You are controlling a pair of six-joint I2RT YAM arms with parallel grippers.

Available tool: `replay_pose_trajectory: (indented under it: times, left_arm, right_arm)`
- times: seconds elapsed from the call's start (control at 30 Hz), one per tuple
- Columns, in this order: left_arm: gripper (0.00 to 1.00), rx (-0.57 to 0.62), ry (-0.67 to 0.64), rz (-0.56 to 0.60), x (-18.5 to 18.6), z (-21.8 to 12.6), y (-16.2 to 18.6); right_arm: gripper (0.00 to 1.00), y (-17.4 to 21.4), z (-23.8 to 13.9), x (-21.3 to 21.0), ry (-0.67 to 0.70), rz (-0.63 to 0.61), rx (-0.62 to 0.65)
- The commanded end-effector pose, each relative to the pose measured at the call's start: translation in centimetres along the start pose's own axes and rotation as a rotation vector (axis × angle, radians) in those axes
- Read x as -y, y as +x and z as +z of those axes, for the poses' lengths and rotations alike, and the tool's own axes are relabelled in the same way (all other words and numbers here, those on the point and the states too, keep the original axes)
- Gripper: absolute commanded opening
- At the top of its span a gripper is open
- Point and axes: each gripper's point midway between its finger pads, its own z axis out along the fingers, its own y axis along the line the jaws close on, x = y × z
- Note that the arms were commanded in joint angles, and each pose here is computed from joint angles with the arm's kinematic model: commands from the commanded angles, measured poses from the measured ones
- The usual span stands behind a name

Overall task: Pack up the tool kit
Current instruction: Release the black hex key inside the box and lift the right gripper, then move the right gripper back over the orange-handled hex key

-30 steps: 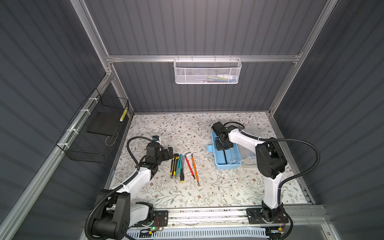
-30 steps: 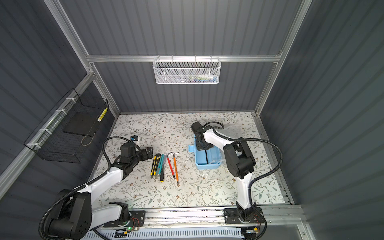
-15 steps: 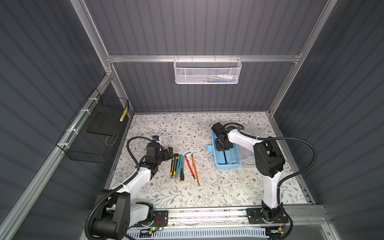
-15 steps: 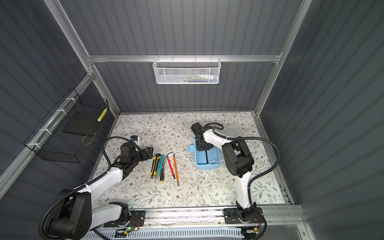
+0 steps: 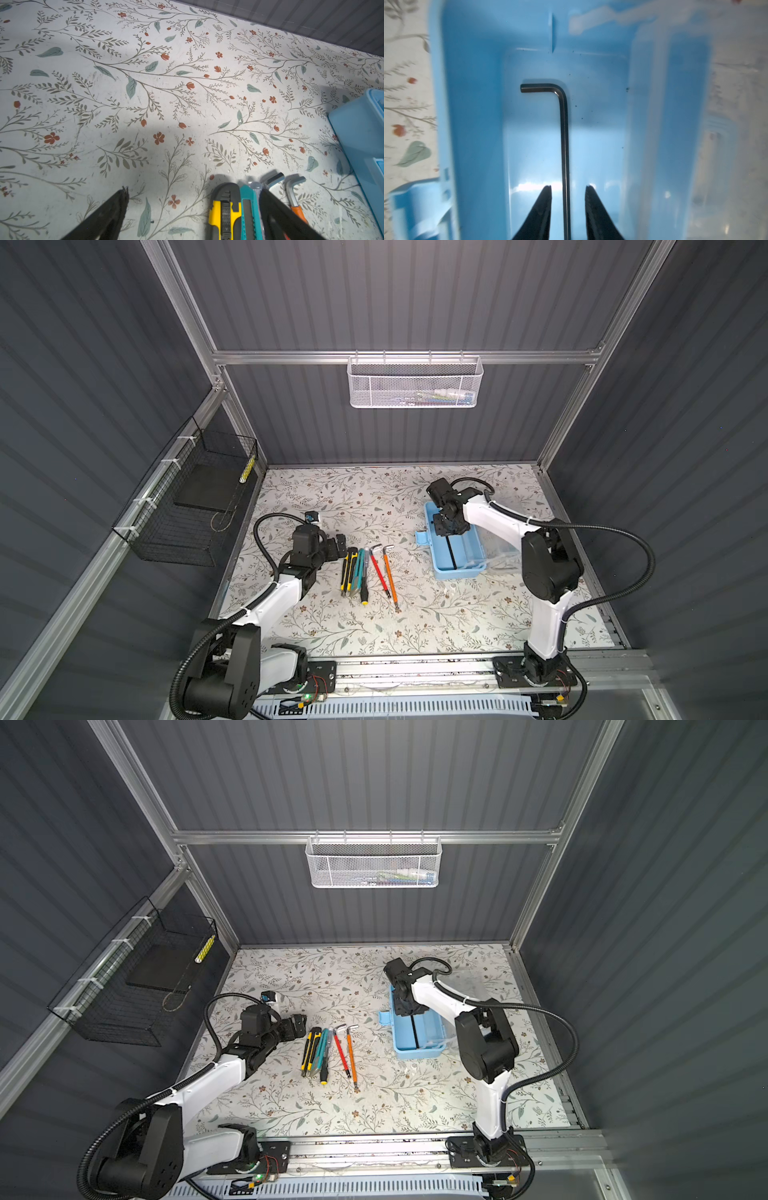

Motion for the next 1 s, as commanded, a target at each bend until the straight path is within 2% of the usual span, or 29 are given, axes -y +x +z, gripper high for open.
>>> replay_pose_trajectory:
  times: [0.0, 0.2, 0.37, 0.5, 0.73, 0.87, 0.97]
  left_arm:
    - [1.0, 0.002, 0.007, 0.002, 0.0, -0.1, -0.2]
    - [1.0, 0.002, 0.006, 0.003, 0.0, -0.2, -0.1]
    - [1.0, 0.005, 0.005, 0.003, 0.0, -0.2, -0.1]
    - [1.0, 0.02, 0.003, 0.003, -0.1, -0.7, -0.3]
    - [1.0, 0.027, -0.026, -0.001, -0.6, -1.0, -0.2]
    - [1.0, 0.014, -0.028, -0.002, -0.6, -0.7, -0.1]
    - [1.0, 0.009, -0.026, 0.001, -0.6, -0.6, -0.1]
  right_arm:
    - [0.34, -1.0, -3.7, 0.7, 0.006, -0.009, 0.057]
    - [0.39, -1.6, -7.7, -3.1, -0.091, -0.105, 0.147]
    - [0.4, -1.6, -9.4, -10.2, -0.295, -0.217, 0.222]
    - [0.41, -1.0, -8.9, -15.0, -0.367, -0.285, 0.185]
    - [0.45, 2.0, -6.5, -20.1, -0.428, -0.441, 0.08]
    - [0.47, 4.3, -5.2, -21.3, -0.414, -0.523, 0.011]
    - [0.47, 5.6, -3.9, -21.2, -0.395, -0.531, -0.03]
